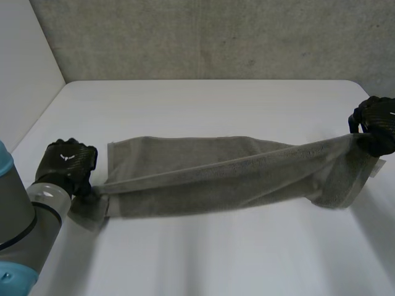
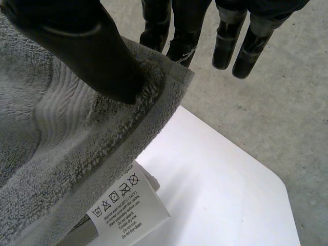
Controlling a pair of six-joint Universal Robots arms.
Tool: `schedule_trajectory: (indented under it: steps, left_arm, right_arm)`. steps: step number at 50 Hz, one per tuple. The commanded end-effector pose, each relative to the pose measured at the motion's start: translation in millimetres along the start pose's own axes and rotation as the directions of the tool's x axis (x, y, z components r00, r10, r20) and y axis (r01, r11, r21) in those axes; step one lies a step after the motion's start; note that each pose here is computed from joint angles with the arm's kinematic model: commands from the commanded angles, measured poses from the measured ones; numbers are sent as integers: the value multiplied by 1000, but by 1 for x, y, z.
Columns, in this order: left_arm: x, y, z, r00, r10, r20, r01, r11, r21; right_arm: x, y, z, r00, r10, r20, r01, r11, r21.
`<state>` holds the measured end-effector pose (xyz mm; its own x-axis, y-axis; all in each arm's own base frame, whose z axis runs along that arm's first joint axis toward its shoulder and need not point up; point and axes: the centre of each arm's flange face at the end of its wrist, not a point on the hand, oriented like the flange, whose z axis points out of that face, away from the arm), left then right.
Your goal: Fold the towel.
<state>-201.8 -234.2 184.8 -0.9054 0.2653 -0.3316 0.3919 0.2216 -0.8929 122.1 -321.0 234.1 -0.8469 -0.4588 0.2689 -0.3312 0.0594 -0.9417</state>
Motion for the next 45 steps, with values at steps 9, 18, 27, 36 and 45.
schedule_trajectory:
  steps: [9,18,27,36,45]
  left_arm:
    - [-11,-1,-9,1000,1,12,-1,999,-36]
    - [-28,-47,-28,1000,-19,-17,21,992,122]
    - [-42,-66,2,998,-17,-56,27,981,191]
    - [-51,-96,95,999,-6,-45,20,948,317]
    - [-70,-201,81,998,-32,62,-24,680,732]
  right_arm:
    - [4,-17,-7,999,-27,-22,28,999,35]
    - [-5,-38,-24,999,-32,11,32,999,44]
    - [-6,-48,4,994,-79,71,72,993,96]
    - [9,-90,69,981,-194,8,186,953,241]
    - [26,-193,77,964,-181,-194,258,810,527]
